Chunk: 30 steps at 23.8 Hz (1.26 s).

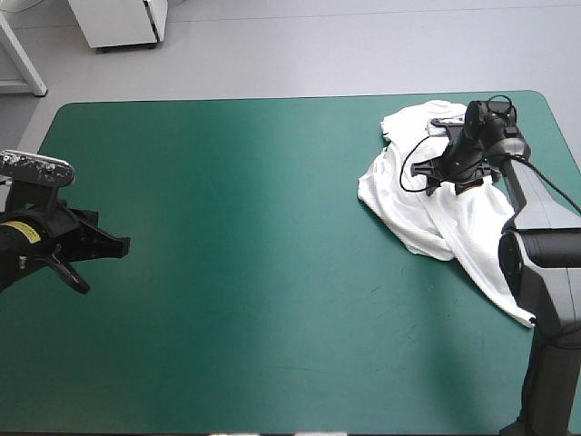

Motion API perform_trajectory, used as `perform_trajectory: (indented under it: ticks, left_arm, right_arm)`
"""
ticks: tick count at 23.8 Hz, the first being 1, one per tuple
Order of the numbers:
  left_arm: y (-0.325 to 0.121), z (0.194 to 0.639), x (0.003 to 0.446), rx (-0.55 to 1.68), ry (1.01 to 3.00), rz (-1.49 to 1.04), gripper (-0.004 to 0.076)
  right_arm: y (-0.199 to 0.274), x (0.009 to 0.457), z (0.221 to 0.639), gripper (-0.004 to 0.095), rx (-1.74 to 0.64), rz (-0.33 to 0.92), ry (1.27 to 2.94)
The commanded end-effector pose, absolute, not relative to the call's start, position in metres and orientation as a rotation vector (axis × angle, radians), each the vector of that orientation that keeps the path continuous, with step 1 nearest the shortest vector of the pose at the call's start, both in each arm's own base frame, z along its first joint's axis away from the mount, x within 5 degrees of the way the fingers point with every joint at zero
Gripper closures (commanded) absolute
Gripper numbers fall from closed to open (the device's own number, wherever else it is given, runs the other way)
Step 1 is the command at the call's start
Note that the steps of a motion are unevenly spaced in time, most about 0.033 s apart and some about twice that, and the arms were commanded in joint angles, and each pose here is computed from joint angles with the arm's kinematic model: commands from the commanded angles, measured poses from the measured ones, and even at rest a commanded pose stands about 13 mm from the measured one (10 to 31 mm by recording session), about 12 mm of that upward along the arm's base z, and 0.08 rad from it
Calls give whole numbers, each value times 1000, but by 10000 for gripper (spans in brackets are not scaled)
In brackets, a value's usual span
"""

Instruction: Fold the cloth

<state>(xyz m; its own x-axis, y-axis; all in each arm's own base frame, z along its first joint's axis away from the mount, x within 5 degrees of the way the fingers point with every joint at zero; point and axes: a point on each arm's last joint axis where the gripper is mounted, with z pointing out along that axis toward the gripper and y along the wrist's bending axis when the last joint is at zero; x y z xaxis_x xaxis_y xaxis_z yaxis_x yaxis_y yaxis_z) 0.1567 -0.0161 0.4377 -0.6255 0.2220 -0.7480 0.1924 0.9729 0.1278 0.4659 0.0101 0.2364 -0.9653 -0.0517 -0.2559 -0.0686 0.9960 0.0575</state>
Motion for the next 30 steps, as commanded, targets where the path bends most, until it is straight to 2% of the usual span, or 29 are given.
perform_trajectory:
  ticks: [1,3,5,6,7,8,10,12,17,23,30]
  left_arm:
    - [-18,450,158,280,2179,34,733]
    - [-18,450,159,280,2181,34,733]
    - [-18,448,161,282,2188,34,733]
    - [-18,448,162,282,2190,34,733]
    - [-18,448,163,282,2192,34,733]
    - [-18,447,163,282,2194,34,733]
    - [-18,447,164,282,2196,30,733]
    - [-19,447,164,282,2196,28,733]
    - [-19,447,164,277,2196,25,733]
    - [-18,447,164,277,2194,31,733]
    - [-18,447,164,277,2192,31,733]
  right_arm:
    - [9,468,260,343,-86,88,2794]
    - [10,469,254,345,-83,98,2806]
    - [14,471,241,435,-81,138,2846]
    - [21,470,237,597,-103,175,2872]
    - [26,469,237,712,-135,208,2874]
    - [38,468,237,908,-207,275,2866]
    - [68,465,241,920,-272,373,2851]
    - [103,461,246,921,-360,416,2829]
    - [226,420,267,921,-670,595,2731]
    - [306,361,284,921,-930,710,2651]
    - [371,283,304,921,-1194,801,2550]
